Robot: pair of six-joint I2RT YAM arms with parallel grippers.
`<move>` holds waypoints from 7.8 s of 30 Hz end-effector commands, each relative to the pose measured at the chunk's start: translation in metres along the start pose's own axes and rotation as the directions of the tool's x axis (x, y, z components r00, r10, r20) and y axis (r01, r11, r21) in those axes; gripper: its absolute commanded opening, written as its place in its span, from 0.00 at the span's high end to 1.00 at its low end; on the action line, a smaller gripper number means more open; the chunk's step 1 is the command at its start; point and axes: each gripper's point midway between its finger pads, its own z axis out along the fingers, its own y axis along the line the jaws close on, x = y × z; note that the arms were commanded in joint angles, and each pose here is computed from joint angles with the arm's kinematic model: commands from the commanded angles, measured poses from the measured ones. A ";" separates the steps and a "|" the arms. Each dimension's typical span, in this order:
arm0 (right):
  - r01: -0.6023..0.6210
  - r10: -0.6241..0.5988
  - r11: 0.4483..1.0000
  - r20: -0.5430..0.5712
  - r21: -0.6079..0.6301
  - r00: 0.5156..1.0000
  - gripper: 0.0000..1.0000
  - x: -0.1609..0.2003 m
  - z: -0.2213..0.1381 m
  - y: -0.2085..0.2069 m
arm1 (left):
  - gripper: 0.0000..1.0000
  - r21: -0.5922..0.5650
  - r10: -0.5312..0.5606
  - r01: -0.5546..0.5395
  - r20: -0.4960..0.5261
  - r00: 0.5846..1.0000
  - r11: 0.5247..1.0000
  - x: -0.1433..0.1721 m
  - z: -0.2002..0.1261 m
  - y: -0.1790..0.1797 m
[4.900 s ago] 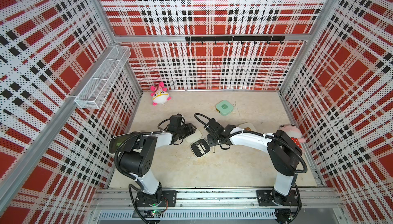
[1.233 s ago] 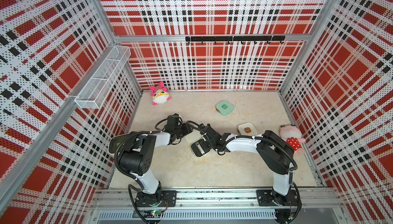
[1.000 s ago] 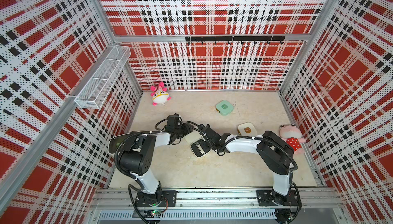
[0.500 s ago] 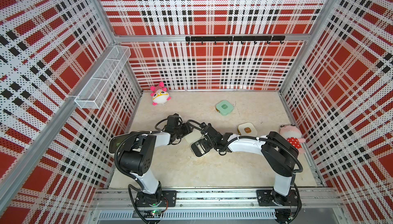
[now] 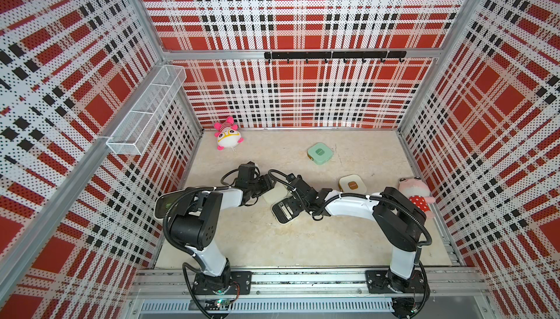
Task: Organize nail clipper sets
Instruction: Place the nail clipper in the storage box, then close the storage box at the center of the board, then move the storage box to the center of the board.
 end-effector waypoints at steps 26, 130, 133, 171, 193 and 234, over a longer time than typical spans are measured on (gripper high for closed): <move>-0.012 0.012 0.995 -0.004 -0.096 1.000 0.37 -0.007 0.002 0.023 | 0.34 0.000 0.018 -0.018 0.075 0.997 1.000 -0.038 -0.040 -0.020; -0.663 0.664 0.740 -0.036 -0.110 0.747 0.60 0.014 -0.003 -0.045 | 0.31 0.490 -0.139 0.192 -0.144 0.980 0.850 0.028 -0.033 -0.083; -0.672 0.676 0.730 -0.013 -0.122 0.737 0.60 0.010 -0.015 -0.046 | 0.32 0.375 -0.068 0.124 -0.158 0.985 0.919 0.041 -0.013 -0.078; -0.671 0.673 0.725 -0.046 -0.159 0.738 0.57 -0.009 -0.004 0.021 | 0.34 0.024 0.037 -0.034 -0.161 0.986 0.999 0.054 0.008 -0.009; -0.674 0.674 0.722 -0.060 -0.156 0.737 0.51 -0.005 0.007 0.025 | 0.34 0.024 0.040 -0.036 -0.163 0.986 0.999 0.052 0.009 -0.010; -0.678 0.682 0.704 -0.062 -0.214 0.728 0.46 -0.015 0.014 0.025 | 0.29 0.072 0.149 -0.140 -0.151 0.977 0.988 0.035 0.015 -0.044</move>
